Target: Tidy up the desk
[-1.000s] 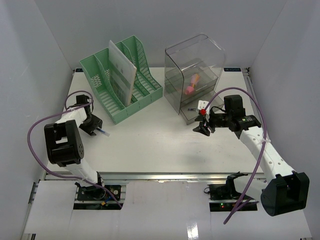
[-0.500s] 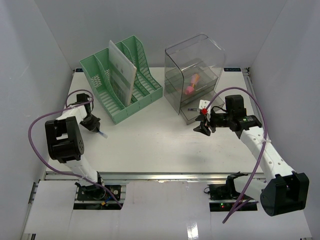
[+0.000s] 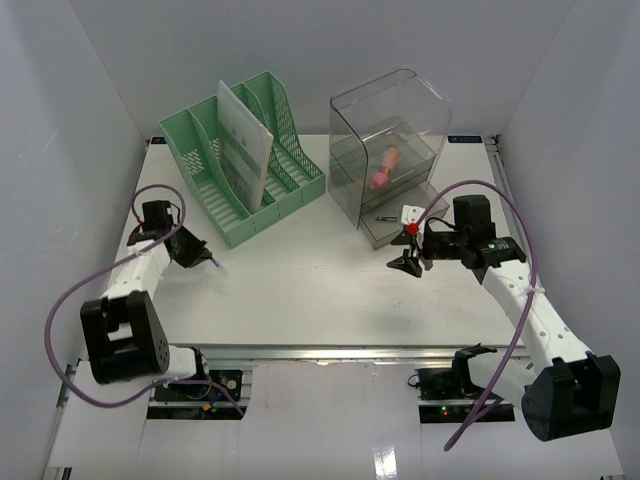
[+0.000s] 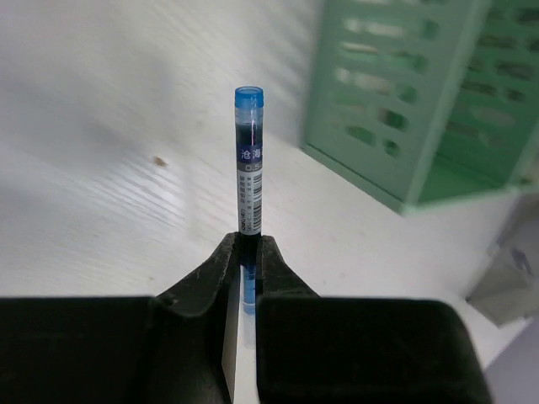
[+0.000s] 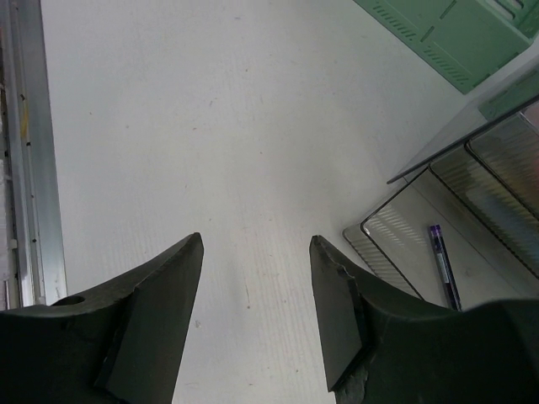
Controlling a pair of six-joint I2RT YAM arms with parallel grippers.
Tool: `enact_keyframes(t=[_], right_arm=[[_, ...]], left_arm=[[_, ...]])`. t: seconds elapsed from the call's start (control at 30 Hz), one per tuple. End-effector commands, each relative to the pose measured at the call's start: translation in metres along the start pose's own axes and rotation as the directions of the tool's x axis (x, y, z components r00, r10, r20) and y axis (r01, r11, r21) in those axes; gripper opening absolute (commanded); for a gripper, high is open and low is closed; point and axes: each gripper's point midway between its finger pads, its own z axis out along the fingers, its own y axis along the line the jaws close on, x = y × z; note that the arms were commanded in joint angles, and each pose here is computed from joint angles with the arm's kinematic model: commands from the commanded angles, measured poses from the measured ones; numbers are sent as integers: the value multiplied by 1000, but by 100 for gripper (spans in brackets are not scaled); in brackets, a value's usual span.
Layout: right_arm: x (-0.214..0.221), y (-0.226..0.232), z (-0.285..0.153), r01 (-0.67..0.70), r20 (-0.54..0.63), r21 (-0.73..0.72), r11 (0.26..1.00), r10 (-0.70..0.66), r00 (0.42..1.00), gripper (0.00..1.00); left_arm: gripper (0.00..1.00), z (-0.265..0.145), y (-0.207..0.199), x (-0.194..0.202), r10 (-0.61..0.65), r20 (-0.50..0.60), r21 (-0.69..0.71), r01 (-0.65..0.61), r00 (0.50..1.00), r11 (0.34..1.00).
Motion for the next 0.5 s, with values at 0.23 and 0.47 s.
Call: enact_keyframes(t=[0.23,0.47], right_arm=[[-15,59,0,346,260,-126,930,-305,916,83],[-11,84,11,518,341,-137,845,-450,825,98]], left_arm=[[3,-110,-113,90,493,170,847,-382,853,370],[11,-138,-138,183,733,160,959,-279,662,43]])
